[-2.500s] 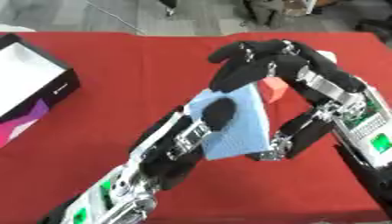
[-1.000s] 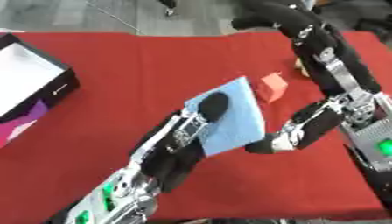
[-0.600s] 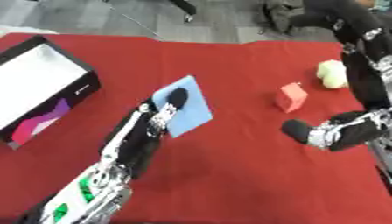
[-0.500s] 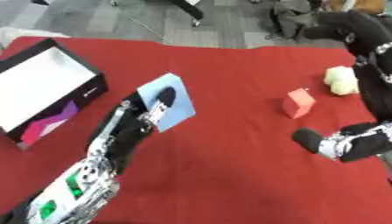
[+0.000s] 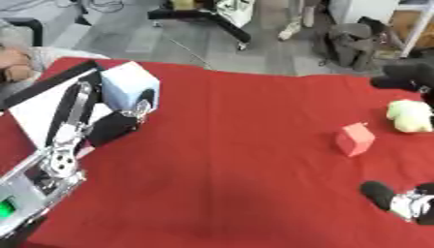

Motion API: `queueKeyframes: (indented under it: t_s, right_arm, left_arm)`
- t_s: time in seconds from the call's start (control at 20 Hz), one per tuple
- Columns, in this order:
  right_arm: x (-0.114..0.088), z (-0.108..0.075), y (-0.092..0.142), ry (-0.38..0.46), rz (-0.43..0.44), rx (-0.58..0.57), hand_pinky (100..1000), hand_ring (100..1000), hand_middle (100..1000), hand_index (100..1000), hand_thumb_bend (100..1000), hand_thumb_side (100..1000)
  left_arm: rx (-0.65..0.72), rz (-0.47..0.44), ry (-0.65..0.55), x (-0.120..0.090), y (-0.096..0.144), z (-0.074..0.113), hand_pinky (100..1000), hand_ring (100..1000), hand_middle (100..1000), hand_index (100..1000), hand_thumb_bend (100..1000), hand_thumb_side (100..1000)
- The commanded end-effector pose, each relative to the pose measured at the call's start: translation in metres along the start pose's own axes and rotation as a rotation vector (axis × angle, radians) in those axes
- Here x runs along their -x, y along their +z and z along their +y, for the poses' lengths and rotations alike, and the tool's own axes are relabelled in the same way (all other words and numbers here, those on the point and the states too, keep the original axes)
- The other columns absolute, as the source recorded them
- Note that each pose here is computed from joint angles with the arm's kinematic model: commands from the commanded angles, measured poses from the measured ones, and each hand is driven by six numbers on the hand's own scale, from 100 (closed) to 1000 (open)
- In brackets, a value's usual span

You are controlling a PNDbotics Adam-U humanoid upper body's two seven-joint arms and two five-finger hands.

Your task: Pick up the objects with one hand, pass them to the other hand, and then place them into the box on the other side of the table.

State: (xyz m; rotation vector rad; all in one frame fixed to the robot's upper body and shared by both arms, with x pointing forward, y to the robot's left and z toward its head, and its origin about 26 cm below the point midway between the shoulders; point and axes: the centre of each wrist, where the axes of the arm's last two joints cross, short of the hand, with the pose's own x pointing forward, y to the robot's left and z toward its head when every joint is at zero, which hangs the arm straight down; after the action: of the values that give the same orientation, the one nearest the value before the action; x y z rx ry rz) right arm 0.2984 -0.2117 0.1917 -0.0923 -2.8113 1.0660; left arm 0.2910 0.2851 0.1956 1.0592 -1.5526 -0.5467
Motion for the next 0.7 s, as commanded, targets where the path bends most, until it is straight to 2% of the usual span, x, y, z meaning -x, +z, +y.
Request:
queueKeyframes:
  t_s: [0.05, 0.1, 0.15, 0.25, 0.4, 0.55, 0.6, 0.7]
  right_arm:
    - [-0.002, -0.007, -0.002, 0.021, -0.013, -0.027, 957, 804, 861, 1000, 434, 411]
    - [-0.002, -0.007, -0.002, 0.020, -0.012, -0.029, 957, 804, 861, 1000, 434, 411]
    - [-0.002, -0.006, -0.001, 0.019, -0.008, -0.031, 962, 802, 858, 1000, 424, 415]
    - [-0.003, -0.006, 0.001, 0.018, 0.000, -0.040, 963, 802, 857, 1000, 423, 416]
    - [-0.003, -0.005, 0.004, 0.016, 0.010, -0.047, 967, 801, 854, 1000, 416, 424]
    - [-0.003, -0.004, 0.006, 0.012, 0.017, -0.058, 971, 801, 853, 1000, 408, 432]
    - [-0.003, -0.003, 0.007, 0.010, 0.020, -0.062, 973, 801, 852, 1000, 406, 435]
    - [-0.003, -0.003, 0.008, 0.007, 0.022, -0.069, 974, 801, 852, 1000, 402, 440]
  left_arm:
    - [-0.235, 0.190, -0.351, 0.022, -0.020, 0.023, 645, 604, 559, 753, 451, 100]
    - [-0.231, 0.201, -0.399, 0.026, -0.024, 0.025, 645, 604, 559, 753, 451, 100]
    - [-0.224, 0.224, -0.458, 0.034, -0.029, 0.028, 587, 576, 539, 841, 582, 100]
    - [-0.204, 0.328, -0.608, 0.065, -0.044, 0.035, 587, 576, 539, 844, 584, 100]
    - [-0.187, 0.449, -0.723, 0.089, -0.058, 0.050, 602, 585, 547, 830, 544, 100]
    - [-0.232, 0.523, -0.781, 0.101, -0.068, 0.064, 648, 630, 614, 824, 480, 100]
    - [-0.252, 0.535, -0.785, 0.102, -0.070, 0.068, 675, 665, 661, 846, 503, 100]
    - [-0.266, 0.547, -0.783, 0.104, -0.072, 0.068, 703, 695, 693, 869, 533, 100]
